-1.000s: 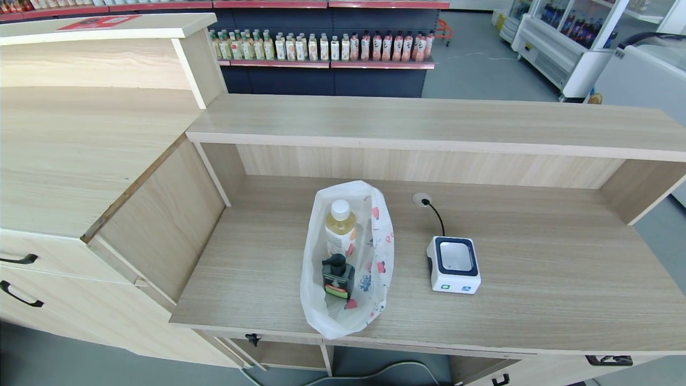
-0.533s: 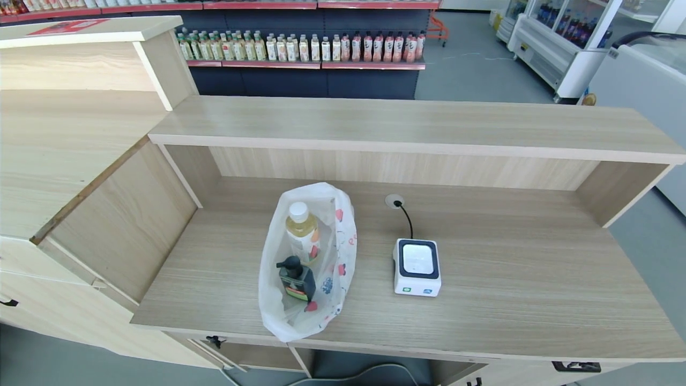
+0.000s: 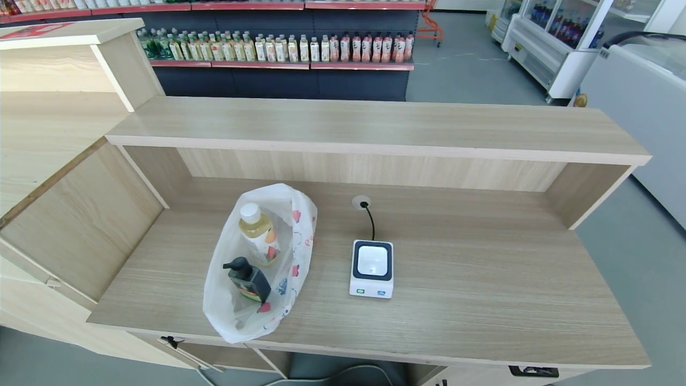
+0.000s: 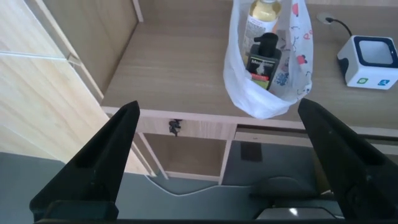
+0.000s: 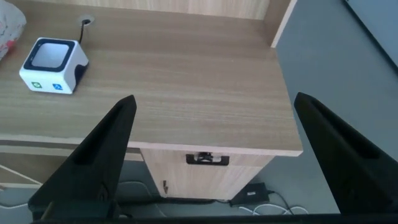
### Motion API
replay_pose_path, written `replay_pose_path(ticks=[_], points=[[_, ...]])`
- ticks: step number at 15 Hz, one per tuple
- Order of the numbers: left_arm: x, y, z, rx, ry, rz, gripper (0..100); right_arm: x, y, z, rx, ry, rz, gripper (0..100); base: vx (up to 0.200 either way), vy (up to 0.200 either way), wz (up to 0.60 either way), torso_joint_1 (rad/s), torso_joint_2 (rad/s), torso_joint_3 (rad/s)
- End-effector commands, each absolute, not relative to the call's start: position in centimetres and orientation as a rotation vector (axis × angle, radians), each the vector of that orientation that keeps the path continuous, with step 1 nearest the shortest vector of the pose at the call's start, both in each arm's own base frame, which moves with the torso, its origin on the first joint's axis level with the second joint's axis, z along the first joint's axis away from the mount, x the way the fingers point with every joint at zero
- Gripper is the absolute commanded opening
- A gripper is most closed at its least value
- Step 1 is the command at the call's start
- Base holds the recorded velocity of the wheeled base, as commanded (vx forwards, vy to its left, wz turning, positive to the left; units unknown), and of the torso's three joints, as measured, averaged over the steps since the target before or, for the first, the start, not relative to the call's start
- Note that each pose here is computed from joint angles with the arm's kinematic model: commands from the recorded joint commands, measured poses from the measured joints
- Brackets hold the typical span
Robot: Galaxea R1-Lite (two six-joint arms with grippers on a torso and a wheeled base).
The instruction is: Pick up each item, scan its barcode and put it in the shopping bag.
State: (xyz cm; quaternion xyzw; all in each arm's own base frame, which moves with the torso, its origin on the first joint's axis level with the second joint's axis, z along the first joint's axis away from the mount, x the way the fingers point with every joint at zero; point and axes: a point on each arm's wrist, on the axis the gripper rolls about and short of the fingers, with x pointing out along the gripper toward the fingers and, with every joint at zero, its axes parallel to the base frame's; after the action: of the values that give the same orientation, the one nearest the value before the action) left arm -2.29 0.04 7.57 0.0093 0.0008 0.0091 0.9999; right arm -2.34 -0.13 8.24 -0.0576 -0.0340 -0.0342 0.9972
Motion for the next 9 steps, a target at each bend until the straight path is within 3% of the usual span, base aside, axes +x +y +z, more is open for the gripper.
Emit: replay_pose_path(ticks=[1, 2, 6, 9], points=[[-2.28, 0.04, 7.56, 0.014, 0.003, 0.02, 100, -2.31, -0.13, 8.25, -0.116, -0.065, -0.068, 100, 0.0, 0.0, 0.0, 0.0, 0.0, 0.0], [-2.28, 0.03, 7.56, 0.012, 0.003, 0.018, 100, -2.31, -0.13, 8.25, -0.116, -0.065, -0.068, 100, 0.0, 0.0, 0.0, 0.0, 0.0, 0.0], [-2.22, 0.03, 7.58, 0.014, 0.011, 0.018, 100, -2.31, -0.13, 8.24, -0.078, -0.065, -0.069, 100, 0.2, 0.0, 0.0, -0.002, 0.0, 0.001], [-2.29, 0.03, 7.56, 0.011, 0.002, 0.018, 100, -2.3, -0.13, 8.14, -0.029, -0.057, -0.065, 100, 0.0, 0.0, 0.0, 0.0, 0.0, 0.0]])
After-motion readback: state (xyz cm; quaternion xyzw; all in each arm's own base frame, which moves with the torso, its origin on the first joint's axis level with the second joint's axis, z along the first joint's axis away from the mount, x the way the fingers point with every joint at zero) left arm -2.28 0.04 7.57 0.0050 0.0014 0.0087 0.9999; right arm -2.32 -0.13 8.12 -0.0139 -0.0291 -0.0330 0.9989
